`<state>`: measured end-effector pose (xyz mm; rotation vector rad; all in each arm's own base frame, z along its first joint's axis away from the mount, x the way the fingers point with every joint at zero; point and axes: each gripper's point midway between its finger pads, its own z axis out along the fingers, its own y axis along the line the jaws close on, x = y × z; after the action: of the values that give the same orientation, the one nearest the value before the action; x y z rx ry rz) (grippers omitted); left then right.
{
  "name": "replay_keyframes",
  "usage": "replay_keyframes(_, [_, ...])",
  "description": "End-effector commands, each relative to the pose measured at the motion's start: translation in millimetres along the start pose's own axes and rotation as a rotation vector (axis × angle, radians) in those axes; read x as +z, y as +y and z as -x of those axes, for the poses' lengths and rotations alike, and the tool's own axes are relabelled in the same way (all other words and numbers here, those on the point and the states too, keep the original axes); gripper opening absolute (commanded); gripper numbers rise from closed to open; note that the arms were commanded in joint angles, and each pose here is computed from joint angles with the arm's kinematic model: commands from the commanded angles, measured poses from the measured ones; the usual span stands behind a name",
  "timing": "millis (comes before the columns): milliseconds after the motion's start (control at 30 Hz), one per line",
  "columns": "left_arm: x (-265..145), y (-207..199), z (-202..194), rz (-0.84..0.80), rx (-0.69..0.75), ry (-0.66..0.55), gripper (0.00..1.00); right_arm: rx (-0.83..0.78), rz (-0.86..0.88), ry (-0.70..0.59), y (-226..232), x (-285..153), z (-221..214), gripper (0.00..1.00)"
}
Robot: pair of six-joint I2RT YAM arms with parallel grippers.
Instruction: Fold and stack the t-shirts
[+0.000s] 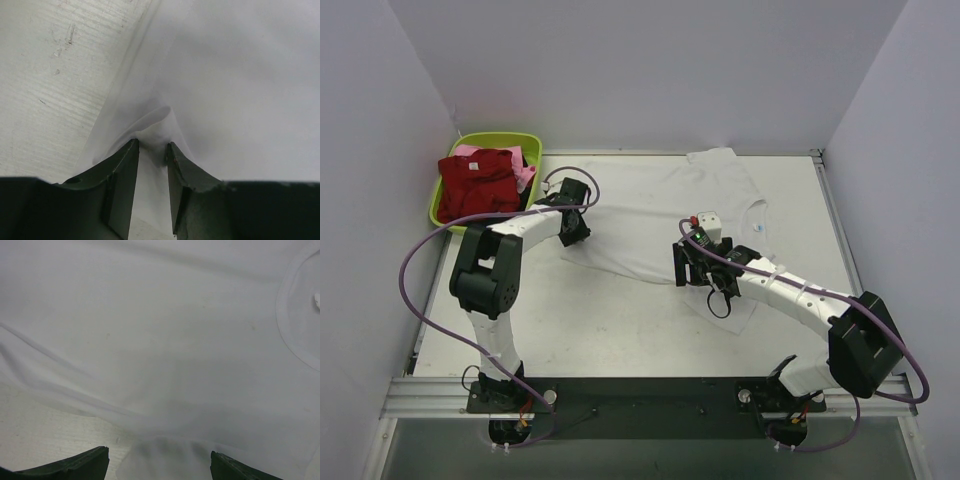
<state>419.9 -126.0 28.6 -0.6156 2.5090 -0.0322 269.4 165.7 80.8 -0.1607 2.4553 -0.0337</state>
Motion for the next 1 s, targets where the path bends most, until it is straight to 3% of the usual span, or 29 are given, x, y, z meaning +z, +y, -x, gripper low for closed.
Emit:
replay_keyframes(0, [-2,-5,12,-0.022,-0.031,-0.038,0.37,0.001,-0.007,-0.005,1,-1,2,0.82])
replay_keyframes(267, [-7,-6,15,-0.03,-0.034,-0.047,0.13,0.002,0.001,-0.001,3,0,0,0.82])
replay_keyframes(300, [-10,-6,16,-0.033,-0.034,-0.051,0.03,0.004,0.001,-0.003,3,0,1,0.82])
replay_keyframes(333, [-12,-5,16,-0.033,-0.034,-0.051,0.0,0.005,0.0,-0.004,3,0,1,0.82])
replay_keyframes(600, [-65,2,25,-0.098,-0.059,-0.104,0.0,-0.005,0.012,-0.008,9,-3,1,0.82])
replay_keyframes(967, [-101,52,-25,-0.089,-0.054,-0.106,0.0,-0.069,0.016,0.009,17,-17,-10,0.82])
